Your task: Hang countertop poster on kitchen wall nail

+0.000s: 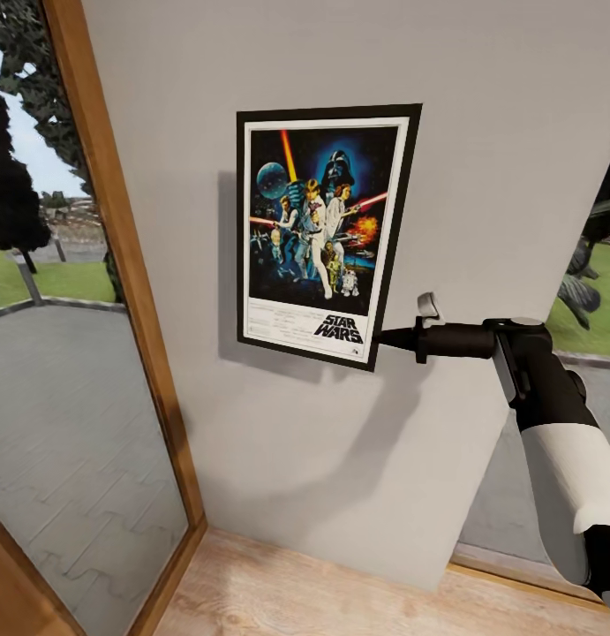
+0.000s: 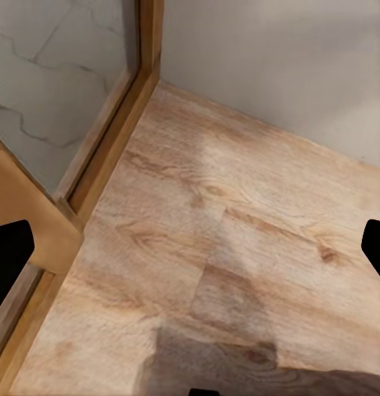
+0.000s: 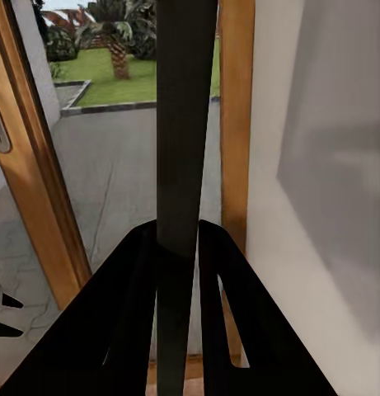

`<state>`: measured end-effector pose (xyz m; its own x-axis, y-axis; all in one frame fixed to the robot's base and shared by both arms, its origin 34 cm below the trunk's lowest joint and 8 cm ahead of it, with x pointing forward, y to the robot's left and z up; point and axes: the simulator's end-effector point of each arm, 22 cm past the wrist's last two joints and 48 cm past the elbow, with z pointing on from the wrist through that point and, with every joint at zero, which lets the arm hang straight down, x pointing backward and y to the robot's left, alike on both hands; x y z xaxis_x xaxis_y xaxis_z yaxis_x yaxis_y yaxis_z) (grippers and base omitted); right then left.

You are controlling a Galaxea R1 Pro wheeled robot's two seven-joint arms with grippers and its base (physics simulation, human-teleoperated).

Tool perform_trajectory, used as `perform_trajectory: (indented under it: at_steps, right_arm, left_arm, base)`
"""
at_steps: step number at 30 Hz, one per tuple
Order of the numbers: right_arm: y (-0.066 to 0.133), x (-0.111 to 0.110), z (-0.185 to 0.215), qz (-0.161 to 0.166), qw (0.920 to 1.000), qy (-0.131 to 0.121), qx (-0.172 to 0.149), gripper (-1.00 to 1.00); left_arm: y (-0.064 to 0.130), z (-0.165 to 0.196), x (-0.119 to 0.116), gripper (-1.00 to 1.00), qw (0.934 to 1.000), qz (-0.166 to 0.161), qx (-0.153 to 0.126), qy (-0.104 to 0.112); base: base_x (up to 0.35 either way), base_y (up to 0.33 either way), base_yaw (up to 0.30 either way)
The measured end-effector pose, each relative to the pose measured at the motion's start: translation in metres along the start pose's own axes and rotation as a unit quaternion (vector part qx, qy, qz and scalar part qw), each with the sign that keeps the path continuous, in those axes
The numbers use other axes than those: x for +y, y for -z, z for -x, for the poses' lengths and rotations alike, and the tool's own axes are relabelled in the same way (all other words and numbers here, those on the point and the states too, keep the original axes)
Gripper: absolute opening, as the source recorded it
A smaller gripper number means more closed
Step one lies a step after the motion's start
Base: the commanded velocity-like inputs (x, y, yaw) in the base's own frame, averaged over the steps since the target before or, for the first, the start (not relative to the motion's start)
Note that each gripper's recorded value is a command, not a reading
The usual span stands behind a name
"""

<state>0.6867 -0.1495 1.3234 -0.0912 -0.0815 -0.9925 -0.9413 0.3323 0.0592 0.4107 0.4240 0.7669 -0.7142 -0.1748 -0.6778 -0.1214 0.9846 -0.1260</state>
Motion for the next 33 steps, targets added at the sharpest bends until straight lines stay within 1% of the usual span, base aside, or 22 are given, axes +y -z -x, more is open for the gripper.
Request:
perform_trajectory:
  at_steps: [4,10,19,24,33]
  right_arm:
    - [0.0000,0.0001,0.0000,0.000,1.0000,0.000,0.000,-1.00]
    - [0.0001,0.0004,0.0004,0.000,1.0000,0.001,0.000,-1.00]
    - [0.0001,0.0002,0.0001,0.000,1.0000,0.000,0.000,-1.00]
    - [0.0001,0.0001,0.0001,0.000,1.0000,0.000,0.000,-1.00]
    - [0.0000,-0.0002,-0.0003,0.000,1.0000,0.000,0.000,-1.00]
  left_arm:
    - [0.0000,0.0001,-0.0001,1.00,1.0000,0.000,0.000,0.000]
    - [0.0003,0.0002,0.0006,1.00,1.0000,0.000,0.000,-0.001]
    - [0.0007,0.0008,0.0026,1.00,1.0000,0.002,0.000,-0.001]
    - [0.0008,0.0010,0.0029,1.00,1.0000,0.002,0.000,-0.001]
    - [0.0005,0.0014,0.0031,1.00,1.0000,0.002,-0.001,-0.001]
  base:
    - [0.016,0.000,0.000]
    - [0.155,0.000,0.000]
    - [0.039,0.000,0.000]
    - [0.119,0.000,0.000]
    - [0.024,0.000,0.000]
